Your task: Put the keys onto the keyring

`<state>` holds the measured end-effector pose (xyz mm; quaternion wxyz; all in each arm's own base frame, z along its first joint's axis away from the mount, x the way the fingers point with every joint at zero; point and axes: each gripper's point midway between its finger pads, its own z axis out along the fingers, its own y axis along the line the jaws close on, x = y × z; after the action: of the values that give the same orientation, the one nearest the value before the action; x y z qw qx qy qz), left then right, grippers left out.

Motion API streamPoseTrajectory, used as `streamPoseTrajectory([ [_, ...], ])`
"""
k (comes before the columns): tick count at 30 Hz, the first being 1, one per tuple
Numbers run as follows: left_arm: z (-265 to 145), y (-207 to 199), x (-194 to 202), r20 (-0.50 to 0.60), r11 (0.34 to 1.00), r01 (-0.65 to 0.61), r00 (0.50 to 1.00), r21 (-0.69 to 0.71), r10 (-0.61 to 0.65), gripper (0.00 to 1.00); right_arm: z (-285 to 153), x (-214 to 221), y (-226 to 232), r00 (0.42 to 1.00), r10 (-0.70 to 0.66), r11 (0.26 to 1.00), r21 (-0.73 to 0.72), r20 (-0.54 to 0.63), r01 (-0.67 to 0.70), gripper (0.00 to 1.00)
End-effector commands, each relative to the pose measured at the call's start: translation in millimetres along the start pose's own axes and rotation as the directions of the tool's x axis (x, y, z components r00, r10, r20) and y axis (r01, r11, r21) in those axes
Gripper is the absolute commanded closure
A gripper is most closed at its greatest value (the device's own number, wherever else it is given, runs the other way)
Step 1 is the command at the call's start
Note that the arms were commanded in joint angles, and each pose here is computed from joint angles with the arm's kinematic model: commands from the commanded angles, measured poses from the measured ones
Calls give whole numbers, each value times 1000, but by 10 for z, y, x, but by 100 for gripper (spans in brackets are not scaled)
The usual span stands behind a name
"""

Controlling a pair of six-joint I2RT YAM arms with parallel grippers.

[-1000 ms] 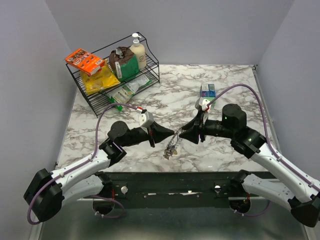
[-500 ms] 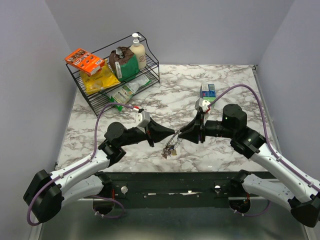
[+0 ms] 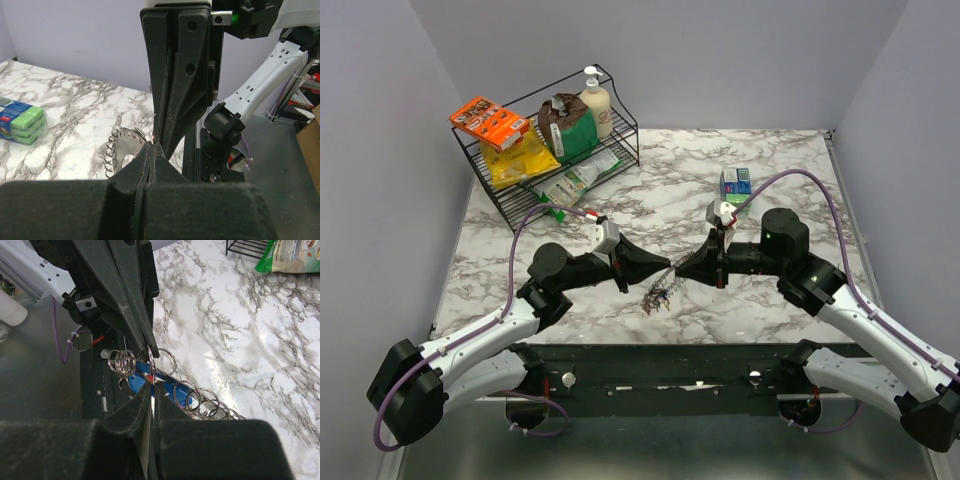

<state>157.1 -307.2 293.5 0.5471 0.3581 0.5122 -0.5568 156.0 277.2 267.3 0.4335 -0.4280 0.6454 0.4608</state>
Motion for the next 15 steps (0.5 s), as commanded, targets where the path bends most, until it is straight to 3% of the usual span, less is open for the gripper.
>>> streamPoseTrajectory([
  [1, 65, -106, -358, 88, 997, -69, 994, 47, 65, 100, 29, 22, 33, 1000, 0, 999, -39, 2, 0, 87],
  [15, 104, -99, -365, 80, 997, -61, 995, 56, 56, 100, 71, 83, 40, 1000, 17, 998, -64, -14, -18, 91],
])
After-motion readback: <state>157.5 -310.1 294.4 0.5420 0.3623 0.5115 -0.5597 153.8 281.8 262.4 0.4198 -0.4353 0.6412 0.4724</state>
